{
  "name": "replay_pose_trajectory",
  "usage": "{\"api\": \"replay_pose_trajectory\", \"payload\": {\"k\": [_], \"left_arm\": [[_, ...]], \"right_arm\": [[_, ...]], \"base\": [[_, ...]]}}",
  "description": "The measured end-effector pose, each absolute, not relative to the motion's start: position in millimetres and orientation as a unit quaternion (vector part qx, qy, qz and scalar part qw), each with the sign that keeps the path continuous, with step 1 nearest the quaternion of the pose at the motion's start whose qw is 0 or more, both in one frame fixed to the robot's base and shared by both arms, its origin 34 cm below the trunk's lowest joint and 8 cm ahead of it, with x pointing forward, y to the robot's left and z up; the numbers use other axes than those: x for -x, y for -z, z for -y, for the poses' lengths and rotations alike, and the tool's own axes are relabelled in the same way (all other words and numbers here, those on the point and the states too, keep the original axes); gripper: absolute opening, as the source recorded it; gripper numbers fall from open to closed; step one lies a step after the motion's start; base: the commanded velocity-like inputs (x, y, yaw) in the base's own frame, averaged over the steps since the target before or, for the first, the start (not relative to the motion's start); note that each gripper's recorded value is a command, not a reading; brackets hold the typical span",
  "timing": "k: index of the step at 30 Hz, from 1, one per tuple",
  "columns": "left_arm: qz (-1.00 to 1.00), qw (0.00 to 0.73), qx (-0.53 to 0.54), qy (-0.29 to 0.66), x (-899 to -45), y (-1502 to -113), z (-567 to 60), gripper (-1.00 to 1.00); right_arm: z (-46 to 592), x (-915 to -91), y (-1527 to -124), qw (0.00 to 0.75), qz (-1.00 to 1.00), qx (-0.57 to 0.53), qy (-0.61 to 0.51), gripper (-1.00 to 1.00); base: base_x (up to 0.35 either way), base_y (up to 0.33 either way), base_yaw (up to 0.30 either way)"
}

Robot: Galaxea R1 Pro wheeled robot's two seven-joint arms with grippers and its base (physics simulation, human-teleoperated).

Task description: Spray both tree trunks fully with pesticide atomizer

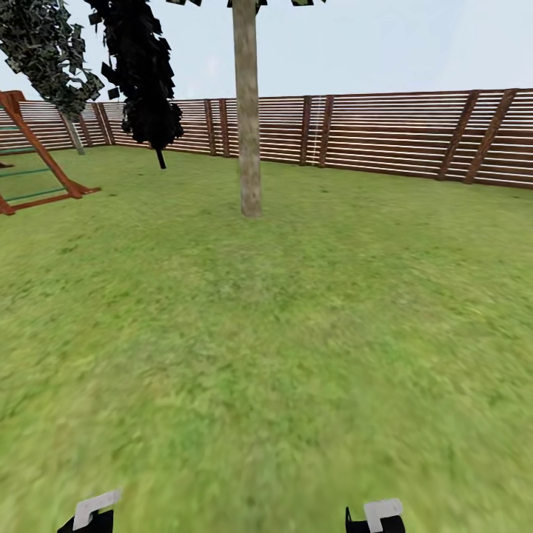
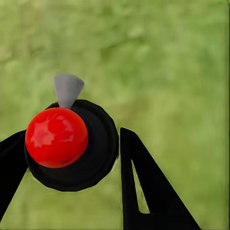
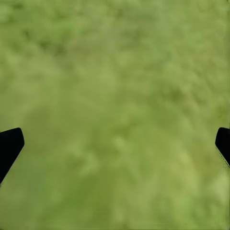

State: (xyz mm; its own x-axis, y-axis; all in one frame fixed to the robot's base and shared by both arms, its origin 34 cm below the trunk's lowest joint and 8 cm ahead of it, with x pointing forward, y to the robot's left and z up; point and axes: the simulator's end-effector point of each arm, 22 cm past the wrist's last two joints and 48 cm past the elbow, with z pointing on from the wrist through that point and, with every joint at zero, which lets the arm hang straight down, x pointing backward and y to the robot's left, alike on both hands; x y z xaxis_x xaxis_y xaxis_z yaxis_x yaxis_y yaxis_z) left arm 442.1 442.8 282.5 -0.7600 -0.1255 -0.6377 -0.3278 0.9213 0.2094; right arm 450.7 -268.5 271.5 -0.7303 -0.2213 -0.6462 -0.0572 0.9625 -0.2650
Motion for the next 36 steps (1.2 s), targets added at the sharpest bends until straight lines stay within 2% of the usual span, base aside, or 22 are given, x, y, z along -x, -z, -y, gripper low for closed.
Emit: {"api": "replay_pose_trajectory", "payload": {"k": [36], "left_arm": [[-0.925, 0.324, 0.123, -0.157, -441.7, -282.4, -443.0, -1.00]], "right_arm": [[268.5, -450.6, -271.4, 0.359, -0.923, 0.076, 0.114, 1.00]], "base": [[0.337, 0.000, 0.000]]}}
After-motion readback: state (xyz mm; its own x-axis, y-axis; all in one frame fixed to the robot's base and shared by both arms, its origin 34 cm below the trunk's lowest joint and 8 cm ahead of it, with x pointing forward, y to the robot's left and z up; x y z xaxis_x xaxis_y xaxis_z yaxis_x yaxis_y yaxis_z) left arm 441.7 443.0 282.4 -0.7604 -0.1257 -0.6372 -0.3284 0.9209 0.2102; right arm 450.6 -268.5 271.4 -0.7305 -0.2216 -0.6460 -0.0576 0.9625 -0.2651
